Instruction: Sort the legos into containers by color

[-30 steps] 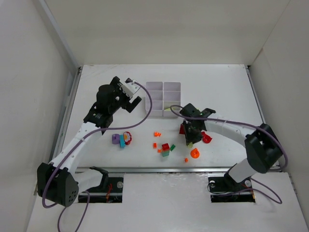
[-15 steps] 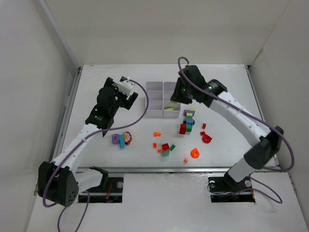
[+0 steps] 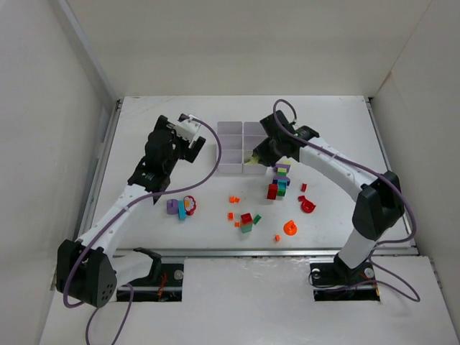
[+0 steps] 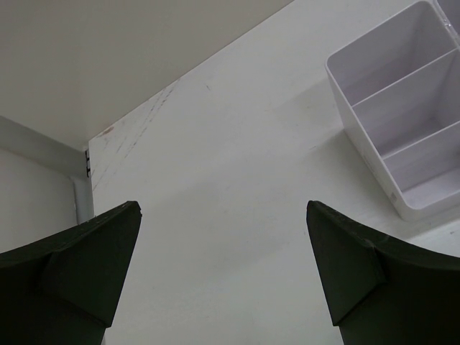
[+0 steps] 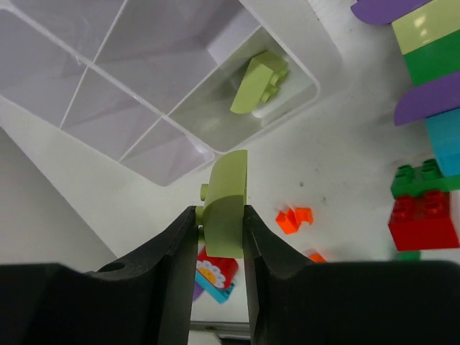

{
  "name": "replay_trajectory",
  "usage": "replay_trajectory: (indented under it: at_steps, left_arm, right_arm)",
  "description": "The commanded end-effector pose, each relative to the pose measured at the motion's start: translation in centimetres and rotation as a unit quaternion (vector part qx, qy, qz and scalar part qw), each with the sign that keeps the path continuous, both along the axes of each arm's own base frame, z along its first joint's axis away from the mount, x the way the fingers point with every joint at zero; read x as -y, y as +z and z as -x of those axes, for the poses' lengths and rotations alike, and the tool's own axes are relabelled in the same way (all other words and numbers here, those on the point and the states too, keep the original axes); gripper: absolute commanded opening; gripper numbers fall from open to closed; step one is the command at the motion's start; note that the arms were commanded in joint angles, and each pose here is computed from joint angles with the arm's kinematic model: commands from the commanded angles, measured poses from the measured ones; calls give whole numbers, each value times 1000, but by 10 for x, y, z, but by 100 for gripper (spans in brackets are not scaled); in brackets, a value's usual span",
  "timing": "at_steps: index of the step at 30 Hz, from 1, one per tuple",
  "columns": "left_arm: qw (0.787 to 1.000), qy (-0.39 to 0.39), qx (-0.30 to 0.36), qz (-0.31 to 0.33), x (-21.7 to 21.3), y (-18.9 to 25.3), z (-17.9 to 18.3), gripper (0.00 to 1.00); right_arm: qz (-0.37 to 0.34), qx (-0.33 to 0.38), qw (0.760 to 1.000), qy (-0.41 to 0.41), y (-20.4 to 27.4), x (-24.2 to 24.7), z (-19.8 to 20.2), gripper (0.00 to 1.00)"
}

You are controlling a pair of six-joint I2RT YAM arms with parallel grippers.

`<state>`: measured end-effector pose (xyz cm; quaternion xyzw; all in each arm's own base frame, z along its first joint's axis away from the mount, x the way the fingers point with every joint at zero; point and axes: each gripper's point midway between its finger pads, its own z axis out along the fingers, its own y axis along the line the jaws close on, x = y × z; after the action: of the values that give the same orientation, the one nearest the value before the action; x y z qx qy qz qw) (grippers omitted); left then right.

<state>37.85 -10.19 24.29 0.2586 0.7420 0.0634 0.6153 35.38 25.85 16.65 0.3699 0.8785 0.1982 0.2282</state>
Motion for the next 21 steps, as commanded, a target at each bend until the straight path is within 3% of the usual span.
replay_trajectory:
  at_steps: [1,9,15,21]
  left_arm:
    - [999,-2,33,18,4,18,3,100]
    - [999,-2,33,18,3,17,5,100]
    - [999,-3,34,13,2,14,7,100]
    - [999,2,40,14,1,17,6,100]
  right_arm:
    - [-53,9,997,-56,5,-16,-23,0]
    - [-48,-7,994,-103,-20,-11,-41,0]
    - [-49,19,991,-122,-17,-4,-53,0]
    - [-58,-12,990,-126,-37,-3,-52,3]
